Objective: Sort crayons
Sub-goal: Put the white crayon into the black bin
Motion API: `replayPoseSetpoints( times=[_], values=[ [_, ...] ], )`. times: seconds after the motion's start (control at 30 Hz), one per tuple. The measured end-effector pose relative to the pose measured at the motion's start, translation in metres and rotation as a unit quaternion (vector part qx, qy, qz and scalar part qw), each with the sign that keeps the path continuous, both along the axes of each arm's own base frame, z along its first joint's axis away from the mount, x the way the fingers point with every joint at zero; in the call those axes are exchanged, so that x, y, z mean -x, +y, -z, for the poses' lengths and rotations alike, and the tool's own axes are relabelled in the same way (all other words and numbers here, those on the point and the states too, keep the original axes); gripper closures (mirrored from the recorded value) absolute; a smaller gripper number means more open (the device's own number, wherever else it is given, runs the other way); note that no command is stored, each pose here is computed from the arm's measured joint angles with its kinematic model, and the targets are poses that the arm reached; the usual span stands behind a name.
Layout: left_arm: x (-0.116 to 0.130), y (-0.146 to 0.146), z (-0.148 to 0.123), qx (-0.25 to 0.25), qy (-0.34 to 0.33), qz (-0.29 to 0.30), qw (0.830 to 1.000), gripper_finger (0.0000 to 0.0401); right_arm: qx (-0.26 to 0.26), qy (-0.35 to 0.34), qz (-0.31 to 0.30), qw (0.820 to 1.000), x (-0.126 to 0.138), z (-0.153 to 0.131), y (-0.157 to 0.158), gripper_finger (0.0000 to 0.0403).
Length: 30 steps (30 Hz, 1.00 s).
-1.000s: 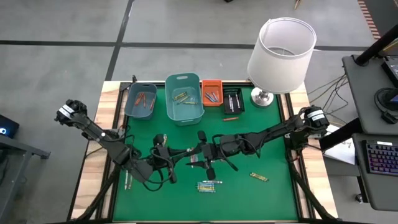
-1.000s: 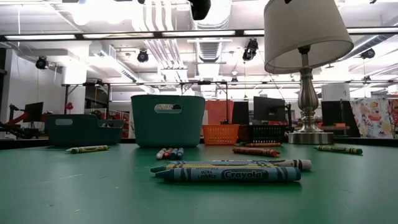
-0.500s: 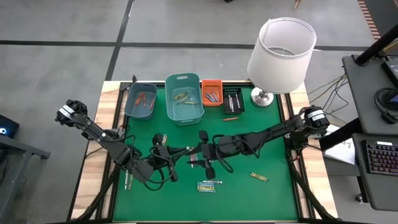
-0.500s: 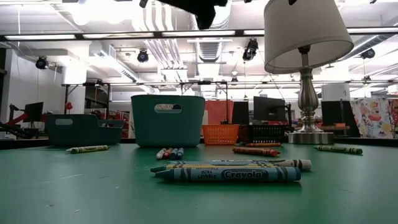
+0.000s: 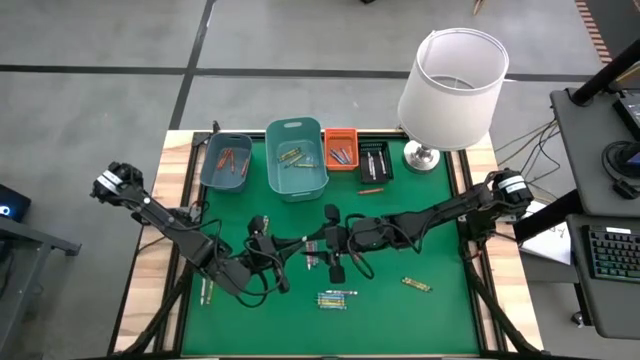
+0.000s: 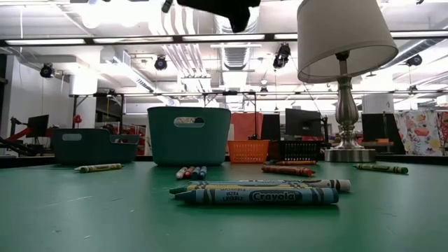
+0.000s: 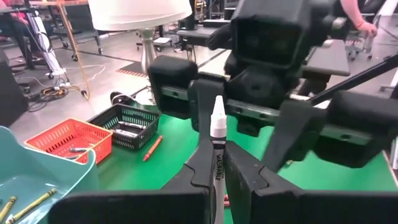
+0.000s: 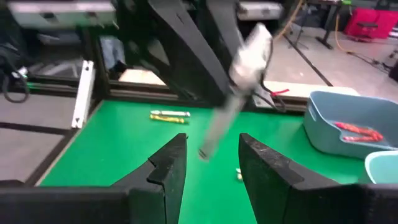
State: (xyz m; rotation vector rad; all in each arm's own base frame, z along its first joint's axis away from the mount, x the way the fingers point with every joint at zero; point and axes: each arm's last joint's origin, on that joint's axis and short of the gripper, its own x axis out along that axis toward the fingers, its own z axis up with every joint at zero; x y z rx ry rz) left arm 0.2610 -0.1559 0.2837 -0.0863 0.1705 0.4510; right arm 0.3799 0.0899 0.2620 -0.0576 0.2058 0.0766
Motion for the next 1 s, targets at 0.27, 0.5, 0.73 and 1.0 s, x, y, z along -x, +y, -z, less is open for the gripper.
replayPoseSetpoints(
  times=[0.27, 0.5, 0.73, 1.0],
  values=[
    [-0.009, -0.003, 0.004, -0.009, -0.009, 0.000, 1.000, 0.0401, -0.004, -0.014, -0.005, 1.000, -0.001, -0.002, 0.000, 0.0266],
    [-0.007, -0.002, -0.001, -0.001, -0.022, 0.000, 1.000, 0.0384, -0.003, -0.018, -0.005, 1.000, -0.001, -0.003, 0.000, 0.0324],
    [-0.007, -0.003, -0.003, 0.003, -0.017, 0.026, 1.000, 0.0330, 0.001, -0.016, -0.006, 1.000, -0.001, -0.002, 0.000, 0.0384],
    [0.005, 0.003, -0.033, -0.021, 0.018, 0.031, 0.999, 0.0281, 0.038, 0.087, 0.133, 0.987, 0.011, 0.002, -0.038, 0.0385]
  ],
)
